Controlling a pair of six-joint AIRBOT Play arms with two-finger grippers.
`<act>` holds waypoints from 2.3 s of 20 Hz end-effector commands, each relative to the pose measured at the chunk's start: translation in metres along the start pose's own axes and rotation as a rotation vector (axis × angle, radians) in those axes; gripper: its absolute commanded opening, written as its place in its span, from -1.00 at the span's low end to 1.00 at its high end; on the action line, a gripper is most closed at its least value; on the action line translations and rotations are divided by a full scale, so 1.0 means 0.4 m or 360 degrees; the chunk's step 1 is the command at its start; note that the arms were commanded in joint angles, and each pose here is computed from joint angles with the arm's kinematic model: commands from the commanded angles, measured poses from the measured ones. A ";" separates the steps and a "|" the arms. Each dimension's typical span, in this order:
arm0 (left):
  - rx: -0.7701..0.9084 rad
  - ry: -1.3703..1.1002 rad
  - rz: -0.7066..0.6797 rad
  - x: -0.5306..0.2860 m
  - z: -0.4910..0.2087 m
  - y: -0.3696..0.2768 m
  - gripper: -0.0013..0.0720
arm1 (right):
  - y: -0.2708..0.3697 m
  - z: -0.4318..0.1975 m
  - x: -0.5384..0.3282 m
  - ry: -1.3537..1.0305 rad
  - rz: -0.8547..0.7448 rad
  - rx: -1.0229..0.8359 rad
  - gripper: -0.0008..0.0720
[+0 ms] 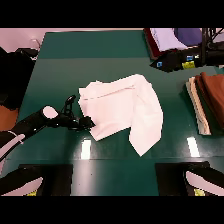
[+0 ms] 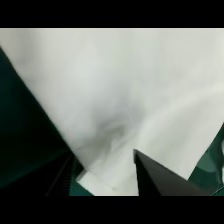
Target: Fold the shirts.
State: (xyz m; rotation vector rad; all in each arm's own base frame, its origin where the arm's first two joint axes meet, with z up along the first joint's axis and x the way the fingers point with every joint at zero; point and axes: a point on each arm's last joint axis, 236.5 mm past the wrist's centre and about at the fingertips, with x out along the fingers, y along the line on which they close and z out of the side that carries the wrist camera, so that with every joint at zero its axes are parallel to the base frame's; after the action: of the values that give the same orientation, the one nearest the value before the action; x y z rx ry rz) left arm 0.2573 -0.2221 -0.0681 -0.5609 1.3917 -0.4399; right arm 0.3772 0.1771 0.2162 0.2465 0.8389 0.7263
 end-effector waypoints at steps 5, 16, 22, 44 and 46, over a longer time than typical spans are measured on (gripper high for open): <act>0.0058 0.0027 -0.0027 0.039 -0.033 -0.045 0.03 | 0.003 0.000 0.000 -0.0001 0.0007 0.0015 0.20; 0.0271 -0.0461 -0.0094 -0.263 0.211 -0.129 -0.91 | -0.254 -0.488 -0.030 0.0536 -0.0447 0.0492 0.32; 0.0309 -0.0404 -0.0077 -0.256 0.191 -0.123 -0.91 | -0.290 -0.734 0.069 0.0681 -0.0282 0.0979 0.65; 0.0522 -0.0161 0.0211 -0.291 0.114 -0.045 -0.91 | -0.499 -0.256 -0.013 0.0355 -0.0703 0.0446 0.28; 0.0530 -0.0155 0.0218 -0.291 0.112 -0.043 -0.91 | -0.517 -0.343 -0.047 0.0421 -0.0729 0.0565 0.28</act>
State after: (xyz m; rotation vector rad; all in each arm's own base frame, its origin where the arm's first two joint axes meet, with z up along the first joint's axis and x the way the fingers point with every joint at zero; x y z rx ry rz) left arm 0.2902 -0.1621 0.0391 -0.2214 1.2091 -0.5099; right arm 0.3913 0.0249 0.0473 0.2233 1.1603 0.2294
